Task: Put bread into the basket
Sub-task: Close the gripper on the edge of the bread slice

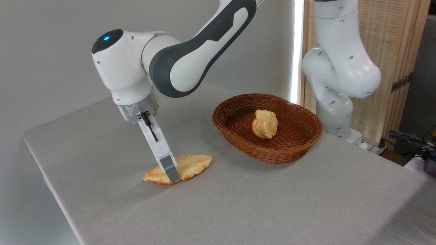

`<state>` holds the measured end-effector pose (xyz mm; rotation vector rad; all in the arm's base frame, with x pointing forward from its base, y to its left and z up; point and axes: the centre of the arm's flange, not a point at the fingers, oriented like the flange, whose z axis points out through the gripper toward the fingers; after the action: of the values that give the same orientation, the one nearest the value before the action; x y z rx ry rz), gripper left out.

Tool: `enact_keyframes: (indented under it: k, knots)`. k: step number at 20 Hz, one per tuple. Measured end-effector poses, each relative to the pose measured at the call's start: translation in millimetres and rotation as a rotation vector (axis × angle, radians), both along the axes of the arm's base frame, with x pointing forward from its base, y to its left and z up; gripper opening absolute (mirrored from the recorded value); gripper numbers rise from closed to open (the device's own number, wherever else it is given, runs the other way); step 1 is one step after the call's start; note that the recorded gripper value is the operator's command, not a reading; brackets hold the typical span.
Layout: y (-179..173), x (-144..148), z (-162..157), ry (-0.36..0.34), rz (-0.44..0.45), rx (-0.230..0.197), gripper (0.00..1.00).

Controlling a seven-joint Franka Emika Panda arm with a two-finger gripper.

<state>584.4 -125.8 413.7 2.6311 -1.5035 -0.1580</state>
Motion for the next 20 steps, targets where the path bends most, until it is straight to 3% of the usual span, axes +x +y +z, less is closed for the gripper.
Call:
enact_keyframes:
  k: [1,2,15,17,20]
  knots:
    - [0.0,0.0,0.0,0.0,0.0,0.0,0.5]
    - [-0.1,0.0,0.0,0.0,-0.002,0.0,0.42]
    - [-0.3,-0.1,0.0,-0.001,-0.015,-0.001,0.42]
    - [-0.2,0.0,0.0,-0.001,-0.029,-0.003,0.35]
    - [0.1,0.0,0.0,-0.002,-0.034,-0.004,0.34]
